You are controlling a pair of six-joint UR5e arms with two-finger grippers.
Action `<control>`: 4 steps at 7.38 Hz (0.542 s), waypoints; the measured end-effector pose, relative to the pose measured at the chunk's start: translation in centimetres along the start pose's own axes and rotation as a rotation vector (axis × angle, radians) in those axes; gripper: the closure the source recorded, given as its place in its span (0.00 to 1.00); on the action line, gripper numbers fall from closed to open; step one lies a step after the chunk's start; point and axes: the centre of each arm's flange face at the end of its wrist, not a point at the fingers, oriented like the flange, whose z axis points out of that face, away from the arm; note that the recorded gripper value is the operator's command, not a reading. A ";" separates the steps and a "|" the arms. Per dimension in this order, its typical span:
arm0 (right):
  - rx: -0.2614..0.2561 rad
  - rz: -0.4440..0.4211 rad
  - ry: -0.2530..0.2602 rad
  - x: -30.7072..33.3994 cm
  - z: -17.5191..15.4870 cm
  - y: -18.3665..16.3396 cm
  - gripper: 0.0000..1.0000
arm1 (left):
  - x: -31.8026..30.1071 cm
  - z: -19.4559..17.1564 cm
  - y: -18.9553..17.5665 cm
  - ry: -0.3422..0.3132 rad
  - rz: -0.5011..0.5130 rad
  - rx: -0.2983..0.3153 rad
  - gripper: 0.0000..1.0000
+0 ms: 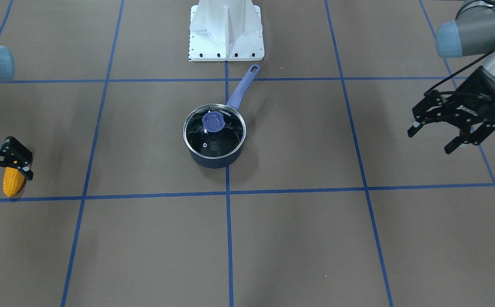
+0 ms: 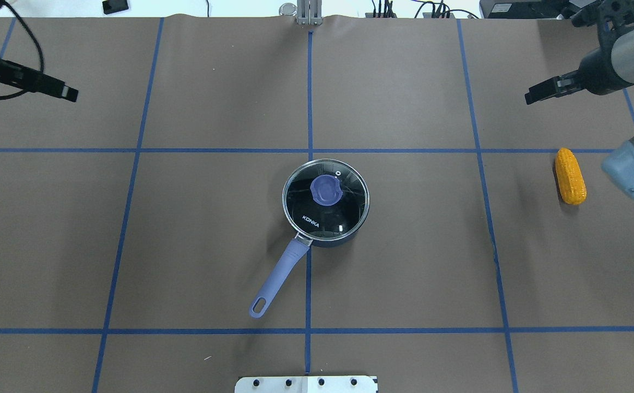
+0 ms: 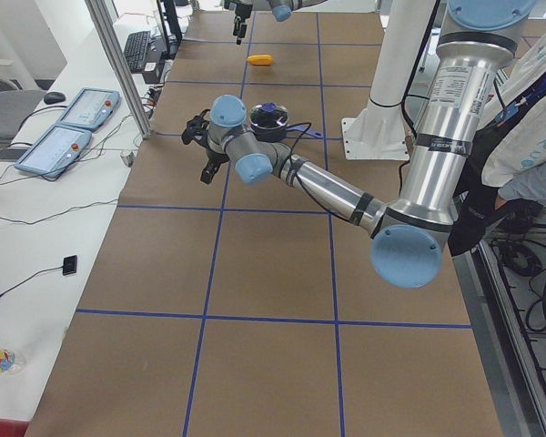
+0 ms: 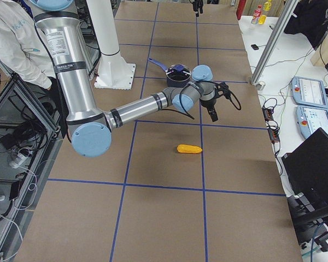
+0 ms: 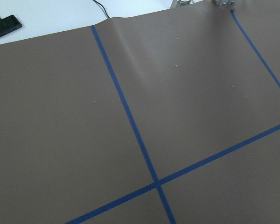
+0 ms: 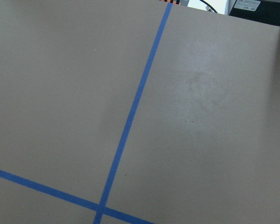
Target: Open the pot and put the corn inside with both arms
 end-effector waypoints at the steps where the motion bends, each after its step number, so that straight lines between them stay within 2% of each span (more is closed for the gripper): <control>1: 0.003 0.008 0.005 -1.3 0.5 -0.1 0.00 | 6.0 1.9 -2.9 -0.022 -0.032 -0.059 0.00; 2: 0.003 0.010 0.009 -1.9 0.9 0.0 0.00 | 13.0 4.2 -4.4 -0.049 -0.060 -0.109 0.00; 4: 0.001 0.011 0.012 -2.2 1.2 0.1 0.00 | 24.6 8.6 -5.0 -0.069 -0.139 -0.139 0.00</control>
